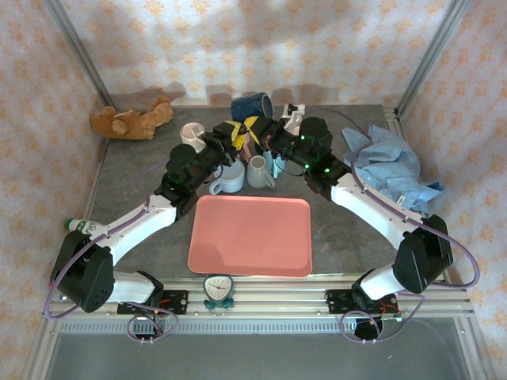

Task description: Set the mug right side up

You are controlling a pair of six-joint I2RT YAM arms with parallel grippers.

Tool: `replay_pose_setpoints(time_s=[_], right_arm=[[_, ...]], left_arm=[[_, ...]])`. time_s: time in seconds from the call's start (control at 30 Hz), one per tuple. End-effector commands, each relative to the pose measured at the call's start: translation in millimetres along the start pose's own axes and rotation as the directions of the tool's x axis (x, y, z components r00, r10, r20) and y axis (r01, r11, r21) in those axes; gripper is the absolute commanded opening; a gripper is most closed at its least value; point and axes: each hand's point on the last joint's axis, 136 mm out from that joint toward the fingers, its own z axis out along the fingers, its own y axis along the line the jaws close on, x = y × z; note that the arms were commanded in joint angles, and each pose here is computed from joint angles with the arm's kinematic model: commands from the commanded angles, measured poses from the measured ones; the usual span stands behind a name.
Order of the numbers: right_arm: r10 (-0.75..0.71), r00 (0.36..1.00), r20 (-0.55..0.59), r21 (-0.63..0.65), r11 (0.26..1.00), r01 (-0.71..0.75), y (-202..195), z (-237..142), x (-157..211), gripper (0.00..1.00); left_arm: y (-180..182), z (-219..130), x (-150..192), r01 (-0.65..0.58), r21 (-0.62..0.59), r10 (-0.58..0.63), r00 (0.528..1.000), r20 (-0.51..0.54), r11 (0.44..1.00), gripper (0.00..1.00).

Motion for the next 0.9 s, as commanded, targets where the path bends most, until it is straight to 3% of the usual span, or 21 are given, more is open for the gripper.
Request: replay_pose_setpoints(time_s=[0.0,0.2,0.5,0.87], right_arm=[[-0.066,0.998,0.021,-0.12,0.99,0.068,34.3,-3.8,-2.5,0.0],[-0.07,0.997,0.027,-0.105,0.992,0.073,29.0,-3.3,-2.8,0.0],[-0.073,0.996,0.043,-0.067,0.995,0.076,17.9,-3.8,-4.3,0.0],[-0.07,0.996,0.052,-0.045,0.996,0.073,11.7,-6.6,-4.4,0.29]], left_arm=[[-24.0,4.9,10.0,-0.008,0.071,0.01,0.999,-0.03,0.997,0.2],[-23.2,6.3,11.0,-0.01,0.071,0.012,0.999,-0.037,0.997,0.01],[-37.9,11.4,20.3,-0.031,0.121,0.041,0.996,-0.079,0.992,0.0],[-67.4,4.8,30.5,-0.161,0.172,0.176,0.982,-0.071,0.972,0.0]])
